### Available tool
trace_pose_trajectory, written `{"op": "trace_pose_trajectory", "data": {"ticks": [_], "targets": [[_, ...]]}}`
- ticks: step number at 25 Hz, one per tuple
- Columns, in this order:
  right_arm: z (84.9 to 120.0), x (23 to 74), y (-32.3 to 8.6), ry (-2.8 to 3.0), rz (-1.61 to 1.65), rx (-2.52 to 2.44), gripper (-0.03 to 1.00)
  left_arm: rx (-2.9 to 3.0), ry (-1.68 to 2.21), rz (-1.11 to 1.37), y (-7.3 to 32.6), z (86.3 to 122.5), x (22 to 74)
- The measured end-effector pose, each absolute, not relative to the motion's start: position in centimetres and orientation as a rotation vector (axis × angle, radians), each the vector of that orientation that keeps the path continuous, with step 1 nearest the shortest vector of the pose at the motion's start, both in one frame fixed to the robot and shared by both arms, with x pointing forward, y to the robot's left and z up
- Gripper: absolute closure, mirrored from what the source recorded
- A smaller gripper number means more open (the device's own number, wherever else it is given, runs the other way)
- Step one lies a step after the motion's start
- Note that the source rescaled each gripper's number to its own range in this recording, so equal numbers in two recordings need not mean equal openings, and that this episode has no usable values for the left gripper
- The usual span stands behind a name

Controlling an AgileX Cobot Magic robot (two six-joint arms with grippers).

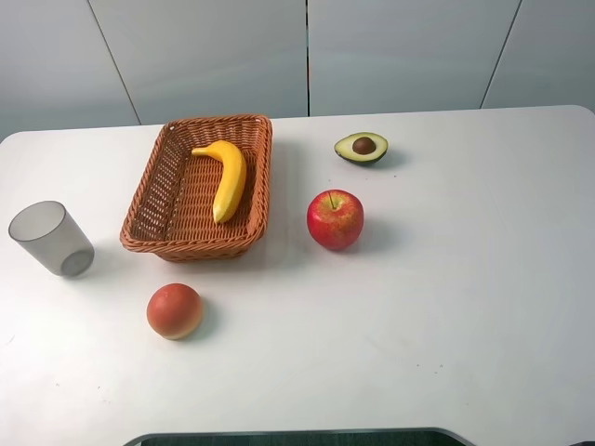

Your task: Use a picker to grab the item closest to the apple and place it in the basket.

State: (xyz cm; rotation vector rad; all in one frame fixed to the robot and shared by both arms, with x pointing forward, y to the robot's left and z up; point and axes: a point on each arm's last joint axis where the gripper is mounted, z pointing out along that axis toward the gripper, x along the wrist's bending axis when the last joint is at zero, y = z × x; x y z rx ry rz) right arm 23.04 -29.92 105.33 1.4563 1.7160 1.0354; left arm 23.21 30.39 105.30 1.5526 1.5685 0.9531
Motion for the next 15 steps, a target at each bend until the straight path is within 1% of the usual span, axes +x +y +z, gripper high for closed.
{"op": "trace_pose_trajectory", "data": {"ticks": [15], "targets": [[105.33, 23.04, -29.91, 1.735, 1.020, 1.423, -0.03, 1.553, 1.569, 0.953, 30.39, 105.30, 23.21]]}}
